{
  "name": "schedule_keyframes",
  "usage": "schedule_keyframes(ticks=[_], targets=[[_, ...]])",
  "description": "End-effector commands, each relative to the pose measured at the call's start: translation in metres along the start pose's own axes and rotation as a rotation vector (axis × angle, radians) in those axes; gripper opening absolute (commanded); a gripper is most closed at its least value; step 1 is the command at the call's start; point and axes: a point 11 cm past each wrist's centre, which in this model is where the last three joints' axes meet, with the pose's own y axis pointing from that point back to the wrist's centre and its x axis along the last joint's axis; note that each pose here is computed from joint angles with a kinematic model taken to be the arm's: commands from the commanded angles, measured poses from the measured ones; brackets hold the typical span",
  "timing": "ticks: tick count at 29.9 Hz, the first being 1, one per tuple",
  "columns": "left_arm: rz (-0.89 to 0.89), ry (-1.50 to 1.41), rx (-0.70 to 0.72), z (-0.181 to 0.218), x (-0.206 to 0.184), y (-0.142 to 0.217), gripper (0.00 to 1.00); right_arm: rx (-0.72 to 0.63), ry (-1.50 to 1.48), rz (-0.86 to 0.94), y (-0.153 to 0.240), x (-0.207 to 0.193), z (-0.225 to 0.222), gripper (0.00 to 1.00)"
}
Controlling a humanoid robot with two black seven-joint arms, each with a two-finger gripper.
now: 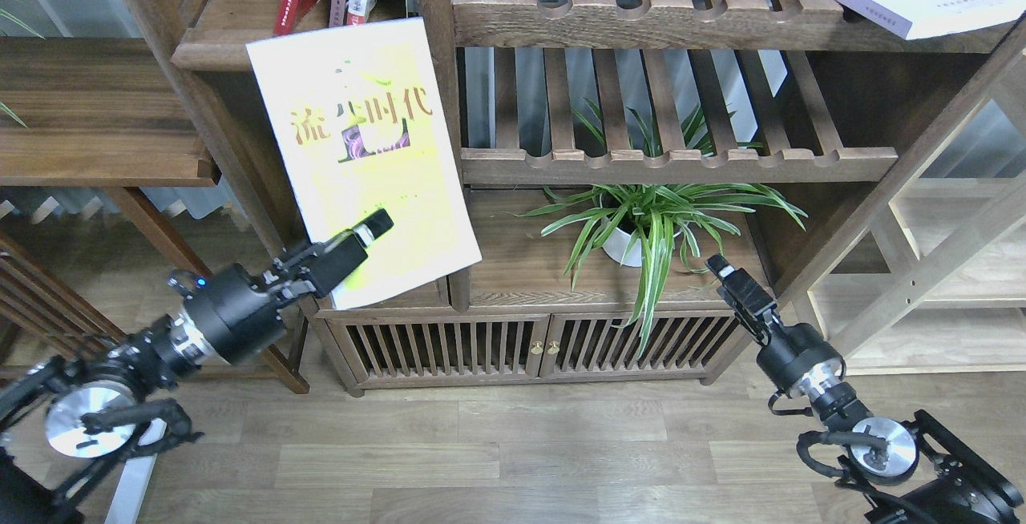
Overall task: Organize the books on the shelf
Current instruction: 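Lift the yellow-green book with the left gripper up to the top shelf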
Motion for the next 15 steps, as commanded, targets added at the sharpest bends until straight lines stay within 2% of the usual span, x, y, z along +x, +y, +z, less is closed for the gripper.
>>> schedule_keyframes(ticks=[1, 9, 15], targets=[[-0.008, -0.158, -0.018, 0.034, -0.008, 0.006, 0.00, 0.001, -0.001, 0.015, 0.001, 0.004, 0.000, 0.88], [0.128, -0.399, -0.134, 0.105, 0.001, 0.041, 0.00, 0.009, 0.002, 0.024, -0.001, 0.007, -0.004, 0.91], [0.205, -0.465, -0.221, 0.129, 0.003, 0.062, 0.00, 0.011, 0.000, 0.031, 0.000, 0.009, -0.004, 0.92]])
